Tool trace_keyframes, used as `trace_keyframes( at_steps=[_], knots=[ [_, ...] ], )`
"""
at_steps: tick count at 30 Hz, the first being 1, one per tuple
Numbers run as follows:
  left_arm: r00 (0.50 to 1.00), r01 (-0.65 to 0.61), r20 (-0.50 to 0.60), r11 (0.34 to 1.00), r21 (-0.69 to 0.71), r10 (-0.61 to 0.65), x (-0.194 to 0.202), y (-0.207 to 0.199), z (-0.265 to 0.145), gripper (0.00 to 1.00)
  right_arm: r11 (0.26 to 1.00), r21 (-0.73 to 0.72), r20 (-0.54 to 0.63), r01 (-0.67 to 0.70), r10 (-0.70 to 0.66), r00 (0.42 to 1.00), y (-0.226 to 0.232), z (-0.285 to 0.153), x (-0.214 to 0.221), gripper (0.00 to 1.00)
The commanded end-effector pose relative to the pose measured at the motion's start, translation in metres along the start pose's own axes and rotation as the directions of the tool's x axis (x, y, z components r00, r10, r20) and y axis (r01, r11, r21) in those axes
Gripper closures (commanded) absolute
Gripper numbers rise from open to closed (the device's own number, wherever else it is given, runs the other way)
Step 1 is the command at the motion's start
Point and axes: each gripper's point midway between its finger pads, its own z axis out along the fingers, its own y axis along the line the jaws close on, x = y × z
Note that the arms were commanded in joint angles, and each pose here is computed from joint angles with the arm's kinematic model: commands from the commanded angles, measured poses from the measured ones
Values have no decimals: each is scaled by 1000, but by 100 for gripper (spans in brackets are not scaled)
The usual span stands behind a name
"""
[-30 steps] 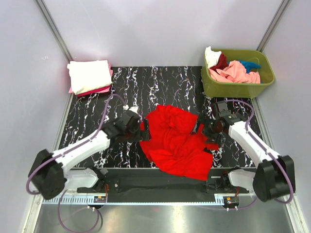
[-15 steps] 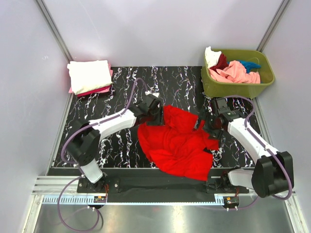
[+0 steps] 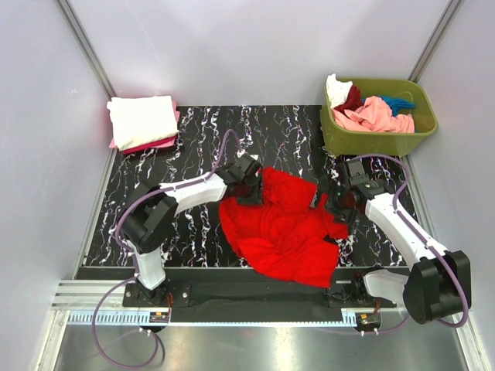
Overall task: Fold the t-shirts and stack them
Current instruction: Flatten the tshirt out
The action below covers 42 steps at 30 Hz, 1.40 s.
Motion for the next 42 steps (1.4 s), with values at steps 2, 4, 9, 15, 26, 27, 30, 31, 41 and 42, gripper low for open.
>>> trace_keyframes(
  at_steps=[2, 4, 9, 15, 26, 27, 30, 31, 41, 42],
  knots=[
    [997, -18, 70, 999, 51, 15, -28, -22, 1, 56, 1000, -15, 10, 24, -24, 1000, 1, -3, 1, 0],
    [998, -25, 66, 999, 46, 22, -29, -22, 2, 58, 1000, -17, 7, 24, -24, 1000, 0, -1, 3, 0],
    [997, -42, 67, 999, 29, 40, -36, -24, 6, 62, 1000, -13, 0, 26, -26, 1000, -1, 0, 5, 0],
    [997, -65, 47, 998, 5, 65, -37, -21, 13, 85, 999, -9, 5, 33, -33, 999, -2, 0, 4, 0],
    [980, -87, 176, 996, -20, 90, -81, -29, -68, 100, 999, 37, 110, -25, 21, 994, -10, -8, -12, 0],
    [980, -88, 177, 996, -34, 93, -83, -26, -78, 100, 999, 35, 120, -28, 23, 992, -8, -10, -14, 0],
    [970, -77, 228, 996, -35, 83, -96, -21, -113, 100, 997, 65, 146, -43, 34, 989, -14, -10, -20, 0],
    [966, -74, 247, 997, -29, 79, -99, -20, -125, 100, 996, 71, 155, -50, 39, 987, -15, -10, -22, 0],
    [955, -36, 291, 997, -61, 52, -87, 13, -177, 100, 984, 85, 175, -158, 141, 974, -41, 0, -41, 4],
    [955, -36, 293, 997, -66, 54, -86, 16, -179, 100, 982, 89, 176, -167, 149, 973, -45, 1, -42, 5]
  ],
)
